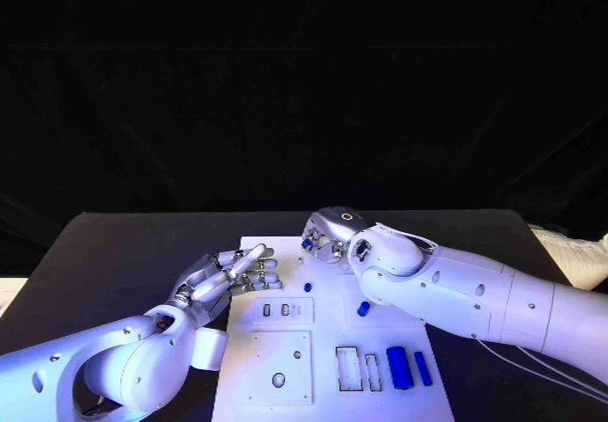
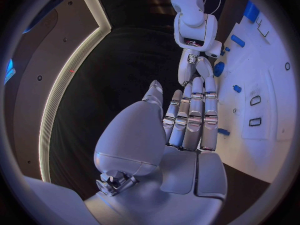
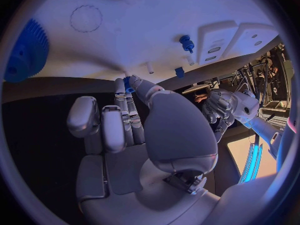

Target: Assemble the parts on the task board

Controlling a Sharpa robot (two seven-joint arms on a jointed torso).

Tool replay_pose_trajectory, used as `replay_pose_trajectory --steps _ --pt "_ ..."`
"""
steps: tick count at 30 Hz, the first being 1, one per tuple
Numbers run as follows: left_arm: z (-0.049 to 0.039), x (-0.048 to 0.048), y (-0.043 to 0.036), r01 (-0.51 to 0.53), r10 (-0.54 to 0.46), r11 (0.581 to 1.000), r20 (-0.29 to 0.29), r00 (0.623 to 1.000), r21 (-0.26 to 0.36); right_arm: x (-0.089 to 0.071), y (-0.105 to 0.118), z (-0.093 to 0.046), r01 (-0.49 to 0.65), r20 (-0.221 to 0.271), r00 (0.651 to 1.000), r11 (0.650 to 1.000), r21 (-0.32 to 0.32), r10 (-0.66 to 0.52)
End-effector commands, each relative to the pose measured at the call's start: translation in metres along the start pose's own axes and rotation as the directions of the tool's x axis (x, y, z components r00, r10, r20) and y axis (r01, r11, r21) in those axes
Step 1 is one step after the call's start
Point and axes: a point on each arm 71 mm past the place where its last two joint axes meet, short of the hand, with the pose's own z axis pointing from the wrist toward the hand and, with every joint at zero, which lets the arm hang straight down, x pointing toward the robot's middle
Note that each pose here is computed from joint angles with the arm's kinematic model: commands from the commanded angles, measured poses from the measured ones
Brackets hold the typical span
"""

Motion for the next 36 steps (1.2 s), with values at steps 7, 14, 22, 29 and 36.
replay_pose_trajectory --steps 7,14,22,29,36 --pt "0.0 0.0033 -0.0007 0.013 -0.013 1.0 -0.025 1.0 0.002 0.003 -0.002 0.004 0.032 -0.018 0.999 0.999 0.02 -0.032" --pt "0.0001 0.0027 -0.0008 0.011 -0.011 1.0 -0.022 1.0 0.003 0.004 -0.001 0.006 0.027 -0.015 1.0 1.0 0.015 -0.027" --pt "0.0003 0.002 -0.0008 0.01 -0.01 1.0 -0.019 1.0 0.003 0.003 -0.003 0.006 0.019 -0.005 1.0 1.0 0.018 -0.018" --pt "0.0001 0.0009 -0.001 0.009 -0.009 1.0 -0.016 1.0 0.004 -0.002 -0.006 -0.001 -0.007 0.03 1.0 1.0 0.008 0.007" --pt "-0.0015 -0.0021 -0.002 0.006 -0.006 1.0 -0.01 1.0 0.005 -0.016 -0.027 -0.03 -0.088 0.036 0.996 0.996 0.033 0.087"
